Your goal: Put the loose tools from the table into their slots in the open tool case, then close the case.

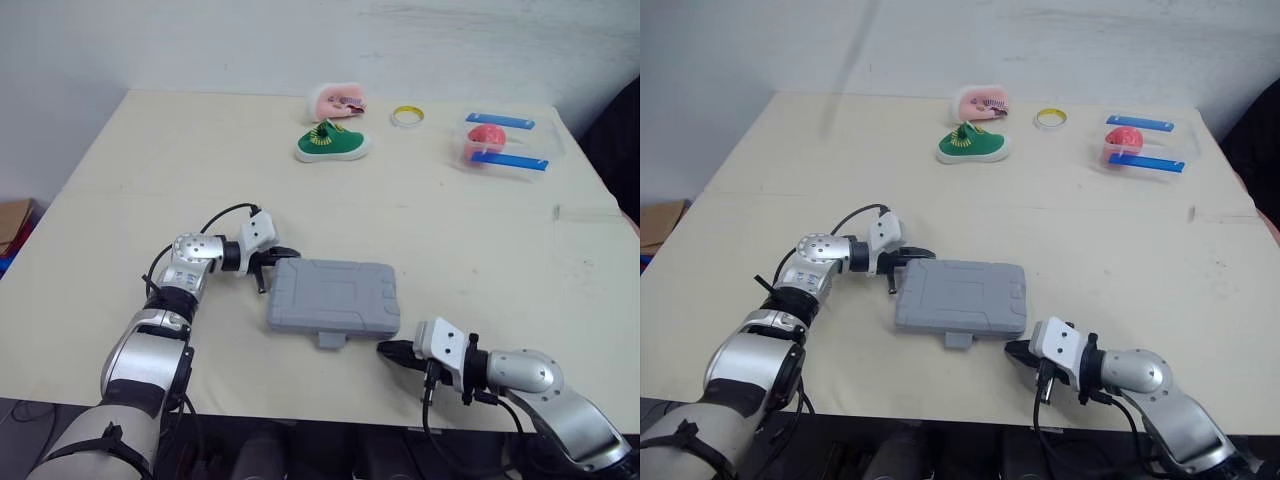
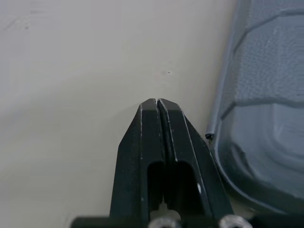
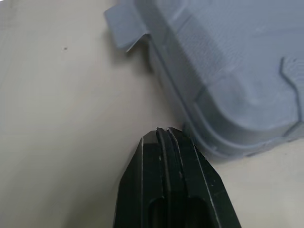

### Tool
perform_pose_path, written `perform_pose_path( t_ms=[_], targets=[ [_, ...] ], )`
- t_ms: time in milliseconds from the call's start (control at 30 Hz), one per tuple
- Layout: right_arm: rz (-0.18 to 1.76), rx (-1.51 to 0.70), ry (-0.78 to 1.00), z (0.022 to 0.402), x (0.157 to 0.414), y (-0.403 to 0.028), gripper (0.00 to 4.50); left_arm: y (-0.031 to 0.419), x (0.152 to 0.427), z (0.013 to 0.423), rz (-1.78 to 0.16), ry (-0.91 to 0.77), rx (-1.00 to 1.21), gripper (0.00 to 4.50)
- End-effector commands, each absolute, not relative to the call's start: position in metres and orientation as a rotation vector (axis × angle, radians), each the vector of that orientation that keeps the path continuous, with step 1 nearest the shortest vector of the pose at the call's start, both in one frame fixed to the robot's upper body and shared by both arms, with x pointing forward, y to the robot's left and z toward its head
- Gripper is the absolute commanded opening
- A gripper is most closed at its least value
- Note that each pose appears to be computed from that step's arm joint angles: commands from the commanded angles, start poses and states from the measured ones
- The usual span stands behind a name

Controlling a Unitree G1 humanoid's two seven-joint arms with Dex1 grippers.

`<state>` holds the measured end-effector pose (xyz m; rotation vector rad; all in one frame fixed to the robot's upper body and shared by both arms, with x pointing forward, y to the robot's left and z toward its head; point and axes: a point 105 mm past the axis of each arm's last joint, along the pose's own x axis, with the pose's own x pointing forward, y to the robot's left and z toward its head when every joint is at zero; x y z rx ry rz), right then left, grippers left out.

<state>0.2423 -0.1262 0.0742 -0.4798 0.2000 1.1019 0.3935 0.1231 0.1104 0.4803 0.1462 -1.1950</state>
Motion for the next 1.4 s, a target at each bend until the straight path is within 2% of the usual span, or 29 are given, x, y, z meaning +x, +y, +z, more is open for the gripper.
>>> perform_pose_path(
  t_ms=[33,167,300,400,567,800,967,1200,1267,1400],
  targets=[
    [1.057,-0.525,0.227,0.064,0.260,-0.134,0.07,0.134,0.387,0.113,-1.209,0.117,0.468,0.01],
    [1.046,-0.567,0.213,0.062,0.273,-0.134,0.07,0.143,0.382,0.112,-1.191,0.115,0.444,0.01],
    [0.987,-0.595,0.172,0.072,0.306,-0.137,0.07,0.153,0.360,0.104,-1.181,0.094,0.427,0.01],
    [0.970,-0.612,0.167,0.077,0.323,-0.140,0.07,0.150,0.345,0.099,-1.157,0.081,0.388,0.01],
    [0.955,-0.633,0.165,0.079,0.340,-0.142,0.07,0.138,0.335,0.098,-1.103,0.069,0.354,0.01],
    [0.958,-0.619,0.174,0.076,0.337,-0.145,0.07,0.155,0.336,0.096,-0.993,0.094,0.353,0.01],
    [0.890,-0.608,0.158,0.081,0.330,-0.159,0.07,0.154,0.341,0.131,-0.969,-0.050,0.317,0.01],
    [0.834,-0.525,0.109,0.101,0.304,-0.182,0.07,0.112,0.333,0.180,-1.154,-0.211,0.307,0.01],
    [0.841,-0.531,0.094,0.105,0.298,-0.181,0.07,0.103,0.333,0.185,-1.194,-0.211,0.315,0.01],
    [0.891,-0.462,0.046,0.122,0.279,-0.158,0.07,0.053,0.337,0.175,-1.351,-0.137,0.399,0.01]
  ],
)
